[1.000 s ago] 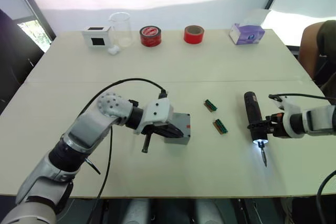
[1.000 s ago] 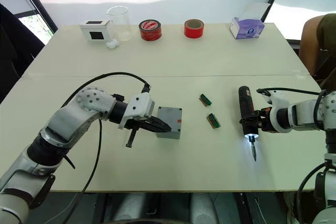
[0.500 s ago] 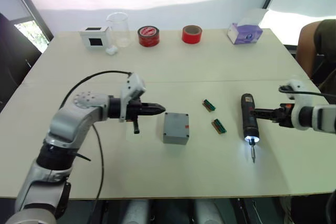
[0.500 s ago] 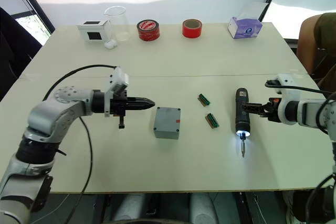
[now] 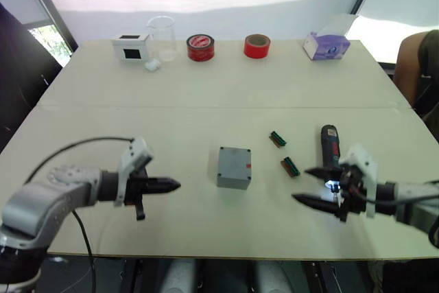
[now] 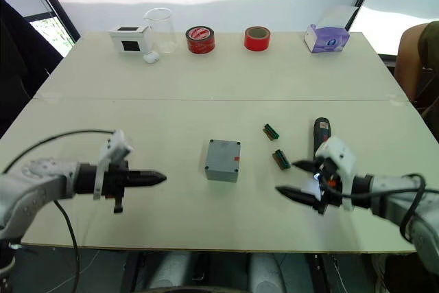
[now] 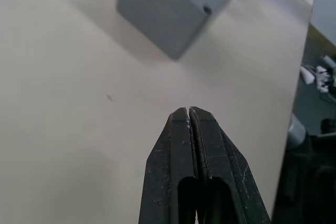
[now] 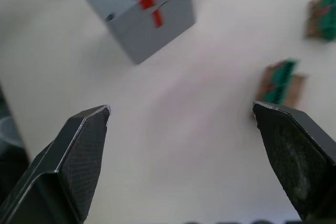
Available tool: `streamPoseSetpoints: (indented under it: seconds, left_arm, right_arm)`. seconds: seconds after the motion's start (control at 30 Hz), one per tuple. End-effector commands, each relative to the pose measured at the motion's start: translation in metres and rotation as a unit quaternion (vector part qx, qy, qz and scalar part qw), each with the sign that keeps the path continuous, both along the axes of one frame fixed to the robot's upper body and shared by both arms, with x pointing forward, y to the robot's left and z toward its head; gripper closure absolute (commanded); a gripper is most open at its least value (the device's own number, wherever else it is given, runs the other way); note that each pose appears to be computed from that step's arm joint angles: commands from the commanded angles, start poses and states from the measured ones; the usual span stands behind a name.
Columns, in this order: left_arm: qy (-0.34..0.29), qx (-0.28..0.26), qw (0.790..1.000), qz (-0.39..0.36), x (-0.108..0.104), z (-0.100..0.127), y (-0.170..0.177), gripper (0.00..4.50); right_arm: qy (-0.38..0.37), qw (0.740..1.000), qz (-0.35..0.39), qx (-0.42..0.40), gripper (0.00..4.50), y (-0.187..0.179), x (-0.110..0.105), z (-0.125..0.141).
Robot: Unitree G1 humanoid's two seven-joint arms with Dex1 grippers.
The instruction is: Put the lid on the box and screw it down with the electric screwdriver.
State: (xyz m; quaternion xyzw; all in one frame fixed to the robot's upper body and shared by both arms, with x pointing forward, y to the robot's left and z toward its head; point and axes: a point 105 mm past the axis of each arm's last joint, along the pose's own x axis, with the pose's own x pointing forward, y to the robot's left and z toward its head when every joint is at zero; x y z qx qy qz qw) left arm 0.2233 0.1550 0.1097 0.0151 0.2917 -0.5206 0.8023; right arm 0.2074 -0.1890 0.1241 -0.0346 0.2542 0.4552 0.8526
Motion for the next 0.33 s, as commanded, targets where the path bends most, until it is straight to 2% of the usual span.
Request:
streamPoseSetpoints:
  seconds: [0.03, 0.17, 0.33]
  left_arm:
    - [0.000, -0.002, 1.000, -0.019, -0.016, -0.003, -0.007, 4.50]
    - [0.016, -0.021, 0.999, -0.027, -0.024, -0.003, -0.013, 4.50]
    - [0.018, -0.032, 0.999, -0.028, -0.025, -0.002, -0.014, 4.50]
  right_arm:
    - [0.022, 0.998, 0.055, -0.006, 0.03, 0.017, -0.027, -0.003]
    - [0.041, 0.997, 0.059, -0.015, 0.03, 0.018, -0.038, -0.013]
    - [0.037, 0.998, 0.053, -0.009, 0.03, 0.020, -0.037, -0.011]
